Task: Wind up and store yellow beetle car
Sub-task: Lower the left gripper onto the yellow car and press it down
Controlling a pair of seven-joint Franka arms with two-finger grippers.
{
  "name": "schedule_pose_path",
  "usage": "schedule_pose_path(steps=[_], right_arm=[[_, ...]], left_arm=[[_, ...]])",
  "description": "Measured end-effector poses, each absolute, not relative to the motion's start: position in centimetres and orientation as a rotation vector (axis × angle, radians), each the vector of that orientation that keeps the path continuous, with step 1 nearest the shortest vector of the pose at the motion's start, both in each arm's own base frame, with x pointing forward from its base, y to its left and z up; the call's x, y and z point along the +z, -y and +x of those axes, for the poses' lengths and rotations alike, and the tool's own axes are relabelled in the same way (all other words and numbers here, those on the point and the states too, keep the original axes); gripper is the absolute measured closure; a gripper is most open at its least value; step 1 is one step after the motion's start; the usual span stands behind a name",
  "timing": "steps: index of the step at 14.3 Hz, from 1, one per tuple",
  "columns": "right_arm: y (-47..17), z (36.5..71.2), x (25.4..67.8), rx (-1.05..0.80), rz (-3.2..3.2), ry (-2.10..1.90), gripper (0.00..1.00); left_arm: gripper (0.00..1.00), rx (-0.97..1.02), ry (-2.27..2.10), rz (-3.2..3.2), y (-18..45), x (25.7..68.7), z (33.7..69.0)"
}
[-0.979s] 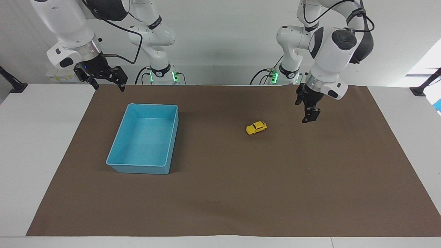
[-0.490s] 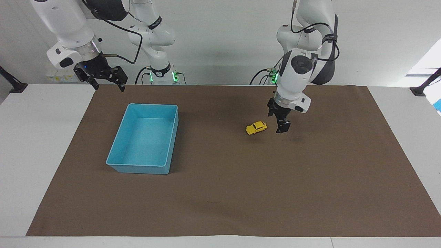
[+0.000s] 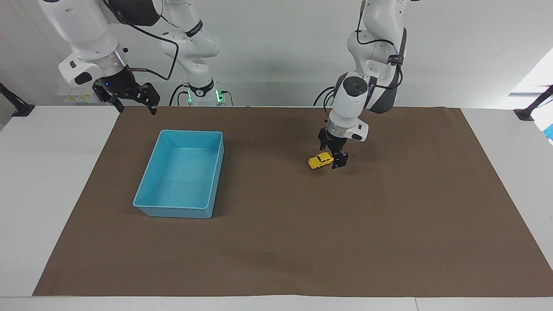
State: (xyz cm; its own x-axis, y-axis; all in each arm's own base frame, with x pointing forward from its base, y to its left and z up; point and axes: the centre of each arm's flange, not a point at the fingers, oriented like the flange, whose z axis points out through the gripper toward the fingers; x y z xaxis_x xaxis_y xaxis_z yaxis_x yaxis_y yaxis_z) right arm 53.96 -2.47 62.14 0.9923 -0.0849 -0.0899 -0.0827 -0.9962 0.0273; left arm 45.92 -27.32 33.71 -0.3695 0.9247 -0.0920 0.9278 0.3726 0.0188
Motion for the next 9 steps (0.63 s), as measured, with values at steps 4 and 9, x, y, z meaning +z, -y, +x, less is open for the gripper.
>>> schedule_pose_path(steps=[4,9], right_arm=[[2.5,54.0,62.1,-0.142,3.112,0.131,0.0],[2.5,54.0,62.1,-0.142,3.112,0.131,0.0]], left_arm=[[0.0,-0.052,-2.535,1.709,27.8,31.6,45.3],[0.0,-0.053,-2.527,1.751,28.9,30.3,44.1]])
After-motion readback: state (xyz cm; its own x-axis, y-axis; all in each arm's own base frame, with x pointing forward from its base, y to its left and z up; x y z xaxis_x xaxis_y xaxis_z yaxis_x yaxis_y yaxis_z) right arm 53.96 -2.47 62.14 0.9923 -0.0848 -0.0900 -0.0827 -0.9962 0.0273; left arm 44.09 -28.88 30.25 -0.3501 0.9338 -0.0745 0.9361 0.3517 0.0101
